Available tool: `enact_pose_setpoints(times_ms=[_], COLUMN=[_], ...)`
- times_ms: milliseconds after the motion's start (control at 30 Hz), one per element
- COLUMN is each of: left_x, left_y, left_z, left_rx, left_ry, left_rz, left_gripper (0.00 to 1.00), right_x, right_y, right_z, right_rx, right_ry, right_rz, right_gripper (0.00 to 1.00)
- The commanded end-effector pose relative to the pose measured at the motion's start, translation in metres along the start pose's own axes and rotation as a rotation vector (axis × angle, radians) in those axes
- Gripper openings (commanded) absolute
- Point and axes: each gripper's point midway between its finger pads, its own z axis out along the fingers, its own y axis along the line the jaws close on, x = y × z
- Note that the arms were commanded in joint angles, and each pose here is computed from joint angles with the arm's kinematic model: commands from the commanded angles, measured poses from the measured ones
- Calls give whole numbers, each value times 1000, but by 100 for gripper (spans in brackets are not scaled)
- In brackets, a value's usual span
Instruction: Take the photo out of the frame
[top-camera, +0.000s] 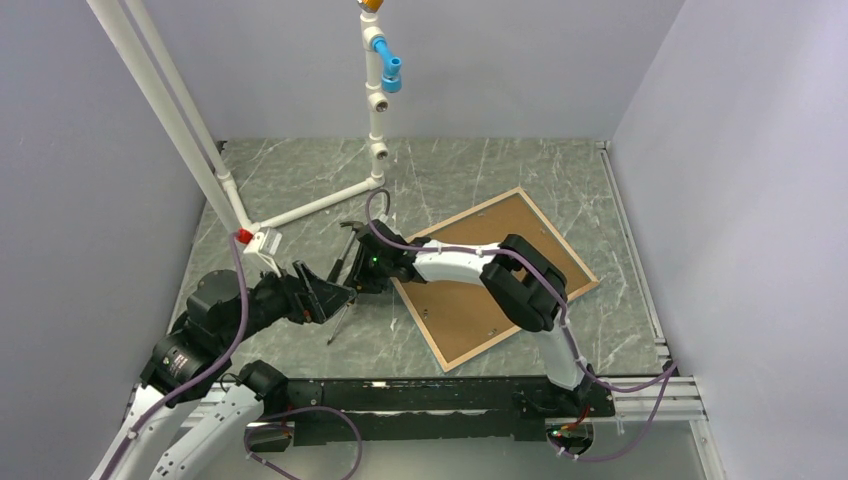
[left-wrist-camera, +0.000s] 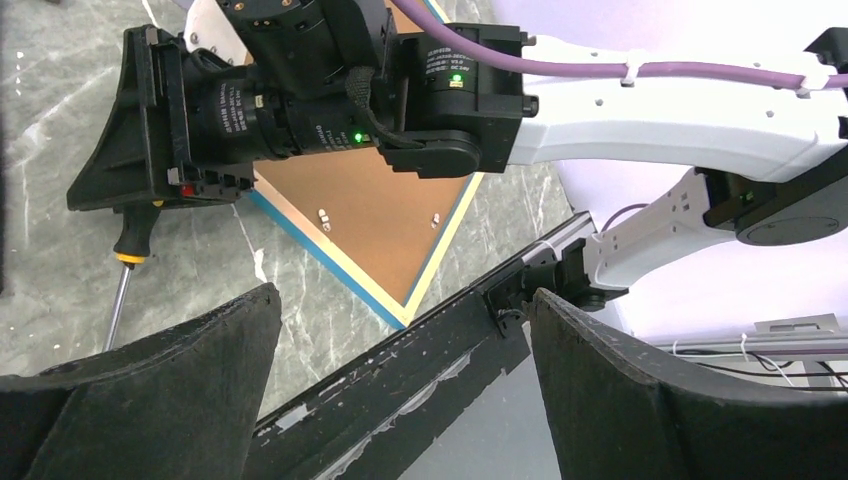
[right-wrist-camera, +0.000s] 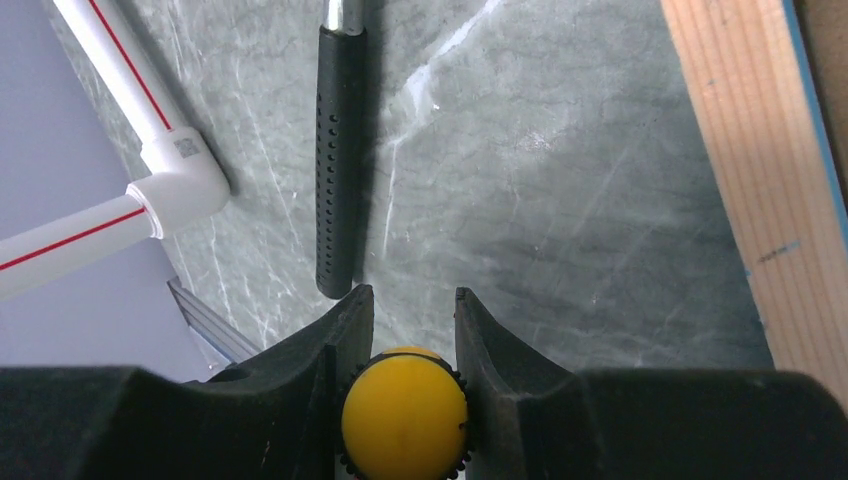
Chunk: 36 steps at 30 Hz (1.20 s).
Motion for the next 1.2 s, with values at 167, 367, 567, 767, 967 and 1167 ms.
enact_pose_setpoints(times_ms=[167,367,567,767,967,1167], left_x=[-6,-4,-3,4,9,18], left_y=[4,9,15,24,27,30], left_z=[-11,-12,-13,-8,1,12], left_rx=[-51,-58,-75,-107,-79,-53], left_ry=[-20,-46,-57,-22,-38,-2], left_rz=[17,3,6,18,4,20], left_gripper=[95,95,95,97,98,97], right_x=[-13,-14,-15,-14,-18,-17], right_y=[-12,7,3,4,0,-28], right_z=[10,25,34,27,-12,-85], right_rx=[42,-9,-28,-52,-20,54], right_ry=[-72,-53,-71,-67,-95,-150], right_rz=[16,0,92,-4,-176,-318], right_gripper=[1,5,39,70,91,99])
